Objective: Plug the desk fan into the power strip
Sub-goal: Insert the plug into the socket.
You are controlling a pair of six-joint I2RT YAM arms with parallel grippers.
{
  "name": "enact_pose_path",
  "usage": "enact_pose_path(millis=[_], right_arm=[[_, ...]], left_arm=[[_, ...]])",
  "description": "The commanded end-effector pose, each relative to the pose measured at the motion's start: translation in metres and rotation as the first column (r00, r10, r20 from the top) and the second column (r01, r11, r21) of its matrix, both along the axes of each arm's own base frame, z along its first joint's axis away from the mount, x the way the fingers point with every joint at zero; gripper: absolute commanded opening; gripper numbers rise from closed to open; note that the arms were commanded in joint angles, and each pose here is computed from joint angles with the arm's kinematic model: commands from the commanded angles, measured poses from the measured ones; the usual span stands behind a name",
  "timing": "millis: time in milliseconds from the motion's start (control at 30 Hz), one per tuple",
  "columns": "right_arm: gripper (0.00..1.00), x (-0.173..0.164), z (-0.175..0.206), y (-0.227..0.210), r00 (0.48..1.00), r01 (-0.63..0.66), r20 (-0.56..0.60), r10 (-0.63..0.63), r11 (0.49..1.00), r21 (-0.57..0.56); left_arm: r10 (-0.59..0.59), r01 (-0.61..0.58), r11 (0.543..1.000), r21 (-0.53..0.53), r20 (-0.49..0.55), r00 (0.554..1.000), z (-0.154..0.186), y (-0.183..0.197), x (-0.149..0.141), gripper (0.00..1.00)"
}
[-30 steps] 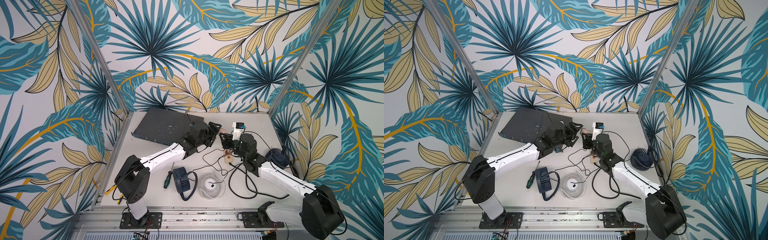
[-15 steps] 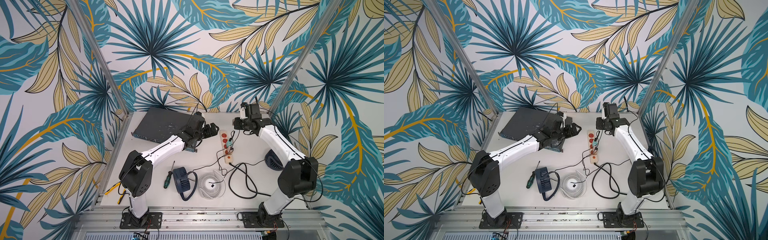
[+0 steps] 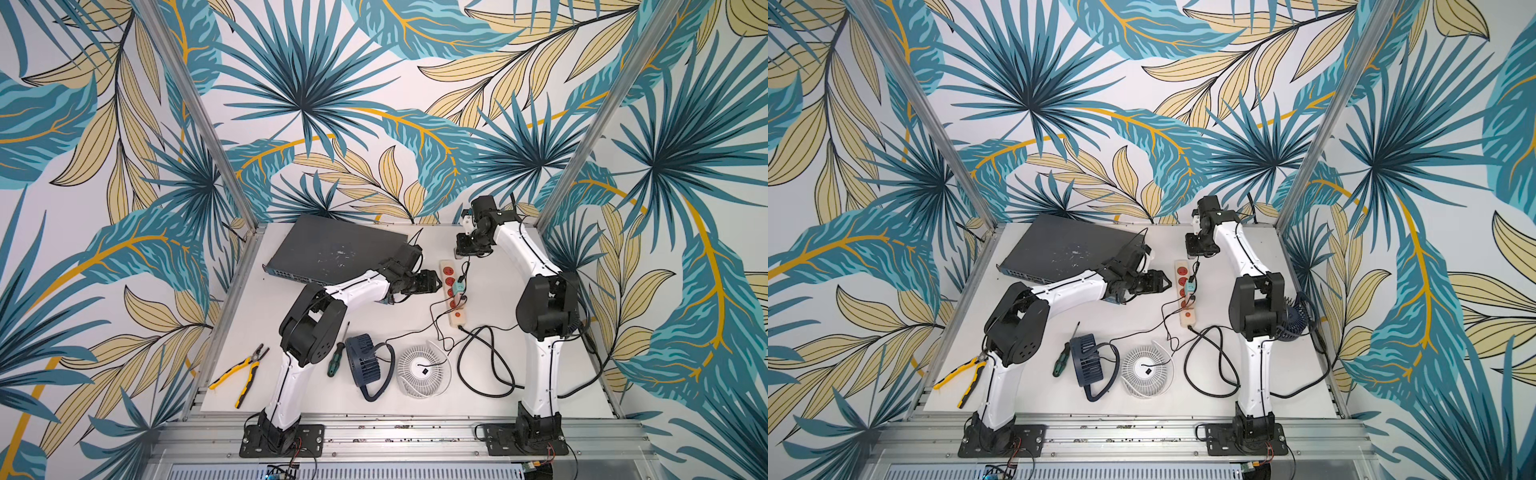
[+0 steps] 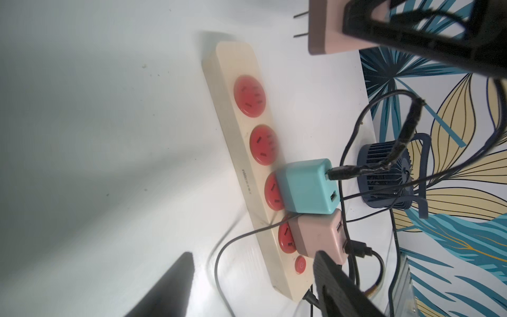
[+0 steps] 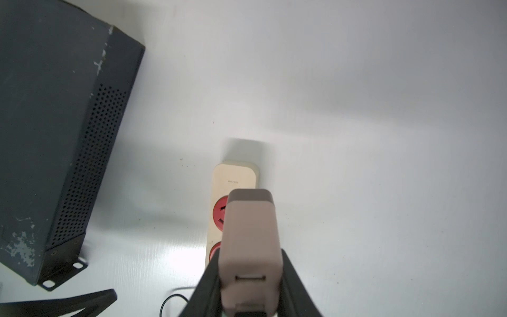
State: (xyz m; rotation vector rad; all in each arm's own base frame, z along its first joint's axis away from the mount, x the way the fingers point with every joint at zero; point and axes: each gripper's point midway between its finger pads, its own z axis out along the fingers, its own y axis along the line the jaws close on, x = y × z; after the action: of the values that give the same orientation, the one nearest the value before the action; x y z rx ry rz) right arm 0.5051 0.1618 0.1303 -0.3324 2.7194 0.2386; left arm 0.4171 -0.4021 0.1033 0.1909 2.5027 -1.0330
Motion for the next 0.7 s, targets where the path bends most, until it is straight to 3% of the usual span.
enact_pose_path(millis=[0, 267, 667], right_arm=[[0.0, -0.015, -0.01, 0.001, 0.996, -0.026, -0.088, 0.027, 1.0, 0.007], [0.0, -0.023, -0.029, 0.005, 0.987, -0.035, -0.154, 0.038, 0.999, 0.023], [0.0, -0.024, -0.047, 0.007, 0.98, -0.037, -0.197, 0.041, 0.999, 0.023]], left_arm=[[-0.05, 0.051, 0.998, -0.039, 0.015, 0.999, 0.008, -0.012, 0.002, 0.69], [-0.05, 0.048, 0.997, -0.055, -0.025, 0.998, -0.017, -0.02, 0.007, 0.63], [-0.061, 0.056, 0.995, -0.081, -0.064, 0.996, -0.035, -0.03, 0.011, 0.62]])
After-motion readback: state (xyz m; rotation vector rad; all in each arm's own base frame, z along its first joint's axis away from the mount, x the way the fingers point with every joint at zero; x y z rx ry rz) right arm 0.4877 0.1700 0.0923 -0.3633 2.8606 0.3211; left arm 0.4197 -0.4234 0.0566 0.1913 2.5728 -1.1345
